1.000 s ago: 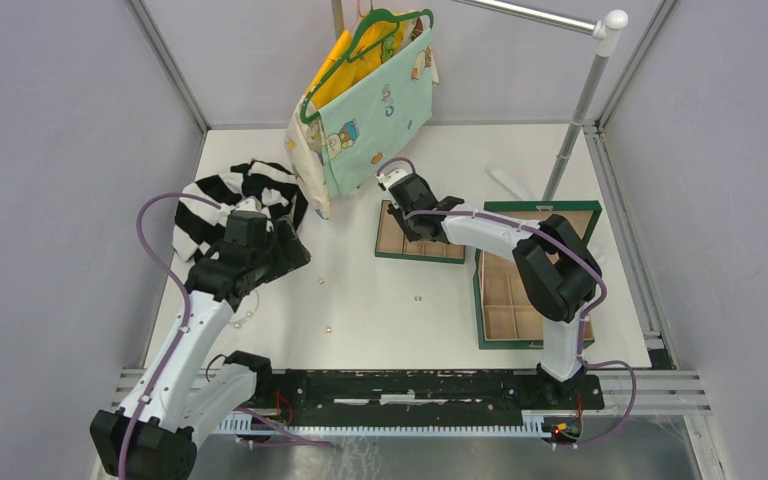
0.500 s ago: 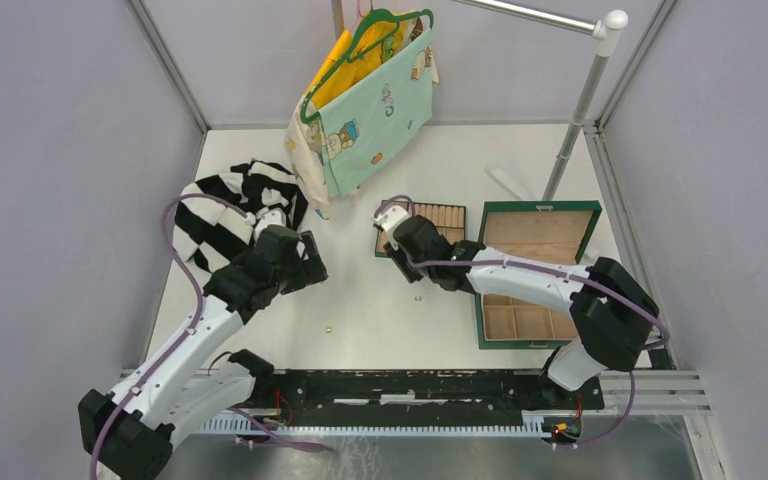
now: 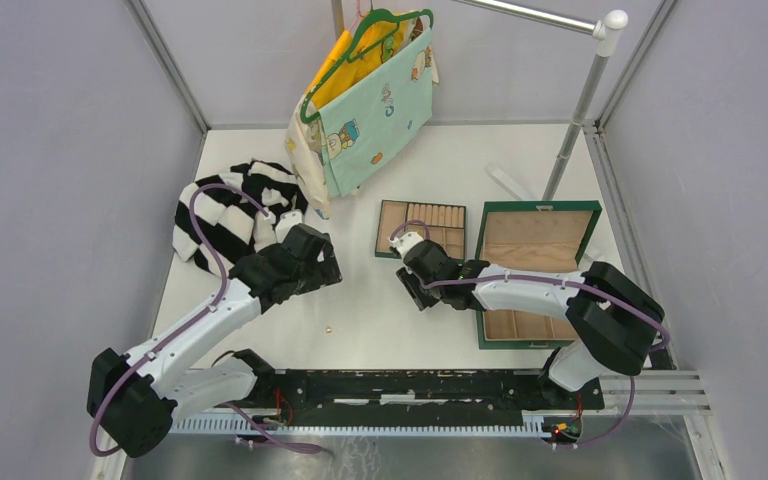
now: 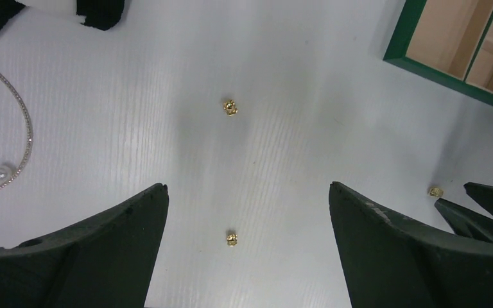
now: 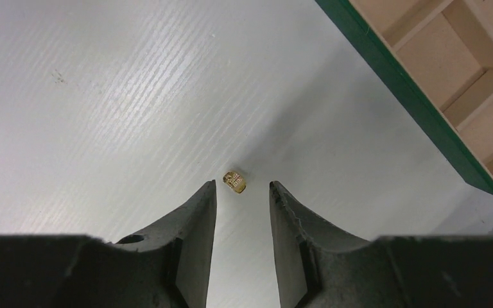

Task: Organize the mixed jewelry

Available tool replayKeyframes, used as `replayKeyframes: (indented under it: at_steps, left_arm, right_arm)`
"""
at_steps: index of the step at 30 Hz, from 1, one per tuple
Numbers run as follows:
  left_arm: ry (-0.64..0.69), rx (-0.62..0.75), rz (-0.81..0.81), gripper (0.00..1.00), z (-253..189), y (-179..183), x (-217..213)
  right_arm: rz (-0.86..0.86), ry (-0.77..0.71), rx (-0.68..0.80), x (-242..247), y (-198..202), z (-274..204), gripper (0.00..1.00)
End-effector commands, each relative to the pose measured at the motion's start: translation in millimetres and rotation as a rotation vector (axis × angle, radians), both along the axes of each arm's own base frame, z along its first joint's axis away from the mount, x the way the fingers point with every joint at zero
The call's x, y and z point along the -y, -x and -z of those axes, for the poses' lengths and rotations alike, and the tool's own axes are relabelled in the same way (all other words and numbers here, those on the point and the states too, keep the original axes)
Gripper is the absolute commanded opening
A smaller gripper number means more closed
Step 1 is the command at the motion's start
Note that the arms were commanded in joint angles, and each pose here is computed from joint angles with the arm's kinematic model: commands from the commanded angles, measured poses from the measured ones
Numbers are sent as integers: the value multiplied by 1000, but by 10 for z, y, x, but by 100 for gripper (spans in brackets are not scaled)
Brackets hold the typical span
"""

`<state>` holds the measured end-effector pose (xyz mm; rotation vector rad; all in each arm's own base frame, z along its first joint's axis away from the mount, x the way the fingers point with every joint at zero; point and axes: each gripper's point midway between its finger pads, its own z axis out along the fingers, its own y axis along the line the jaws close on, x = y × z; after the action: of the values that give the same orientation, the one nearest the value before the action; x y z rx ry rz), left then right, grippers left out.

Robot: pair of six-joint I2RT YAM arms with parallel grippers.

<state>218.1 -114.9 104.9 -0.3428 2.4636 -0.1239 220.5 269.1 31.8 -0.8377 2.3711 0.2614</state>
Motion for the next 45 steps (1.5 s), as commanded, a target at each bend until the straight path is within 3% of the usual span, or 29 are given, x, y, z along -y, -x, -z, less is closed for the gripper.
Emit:
replayKeyframes:
  at_steps: [1,14,25,36,40,45]
  left_arm:
    - [14,102,-40,100,-319,-183,9]
    - [9,89,-44,100,-269,-161,-4]
    - [1,81,-32,100,-253,-166,9]
    - [-4,84,-27,100,-258,-163,-1]
    - [0,85,-23,100,-256,-166,9]
    - [-7,76,-24,100,-223,-160,4]
  right_arm:
    - [18,-99,36,-215,-111,-190,41]
    - [4,-60,4,-234,-82,-5,31]
    - [8,-43,23,-255,-145,-56,13]
    - [43,-2,66,-164,-232,-110,14]
    - [49,-11,91,-215,-303,-216,28]
    - [89,-36,86,-329,-382,-206,32]
